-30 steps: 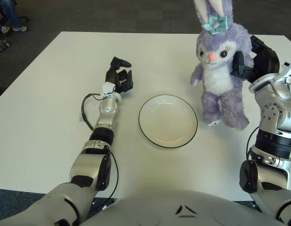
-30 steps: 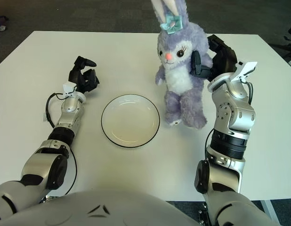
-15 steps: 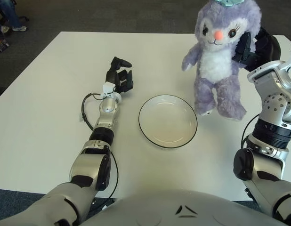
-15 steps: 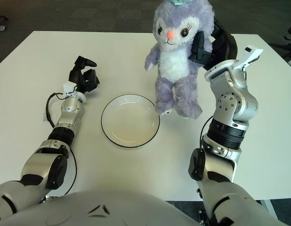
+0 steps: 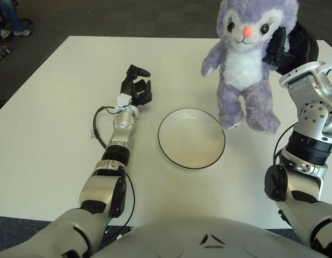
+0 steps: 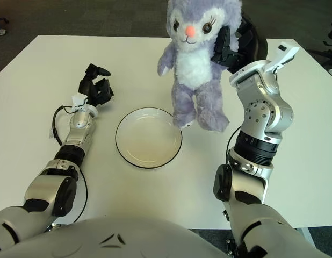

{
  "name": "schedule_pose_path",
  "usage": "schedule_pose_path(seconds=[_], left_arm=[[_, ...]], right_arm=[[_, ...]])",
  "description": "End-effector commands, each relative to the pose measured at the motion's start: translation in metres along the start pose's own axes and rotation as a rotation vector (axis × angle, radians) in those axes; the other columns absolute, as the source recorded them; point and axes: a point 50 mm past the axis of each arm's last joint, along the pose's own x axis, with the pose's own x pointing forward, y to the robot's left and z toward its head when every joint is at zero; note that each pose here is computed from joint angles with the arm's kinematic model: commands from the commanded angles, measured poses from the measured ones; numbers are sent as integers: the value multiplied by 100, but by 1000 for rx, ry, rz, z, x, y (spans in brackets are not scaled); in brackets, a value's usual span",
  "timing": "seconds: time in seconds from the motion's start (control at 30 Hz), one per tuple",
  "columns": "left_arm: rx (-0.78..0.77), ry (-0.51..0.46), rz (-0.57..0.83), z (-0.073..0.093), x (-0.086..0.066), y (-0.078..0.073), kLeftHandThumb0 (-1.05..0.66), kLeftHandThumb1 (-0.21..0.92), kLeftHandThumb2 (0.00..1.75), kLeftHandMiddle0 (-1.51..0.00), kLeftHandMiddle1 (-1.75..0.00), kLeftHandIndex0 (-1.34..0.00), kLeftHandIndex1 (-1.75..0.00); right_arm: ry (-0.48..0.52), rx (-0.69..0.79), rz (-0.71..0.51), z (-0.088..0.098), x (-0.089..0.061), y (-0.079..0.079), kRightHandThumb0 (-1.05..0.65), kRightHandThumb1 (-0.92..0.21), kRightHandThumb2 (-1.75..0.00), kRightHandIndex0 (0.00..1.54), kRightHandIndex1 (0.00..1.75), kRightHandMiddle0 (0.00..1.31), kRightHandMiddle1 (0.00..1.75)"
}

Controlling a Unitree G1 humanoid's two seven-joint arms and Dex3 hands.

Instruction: Put the doll into the plate.

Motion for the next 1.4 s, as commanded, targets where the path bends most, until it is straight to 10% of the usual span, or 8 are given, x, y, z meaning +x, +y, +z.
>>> schedule_pose_path(seconds=[0.0,0.67,1.37], left_arm=[[9,114,0,-26,-24,3,-38,69,84,-89,-175,-33,-175],[7,105,-11,-26,-25,0,-38,69,84,-91,-175,-33,-175],[0,109,-12,-25,-25,-1,-38,69,84,-90,-175,-33,-175]], right_arm=[[-40,9,40,12,4,7,51,-20,-145,70,175,84,175],[-6,40,224,-2,25,32,52,-19,-147,71,175,82,175],[59,3,163,-30,20,43,55,-13,-154,76,175,93,175]])
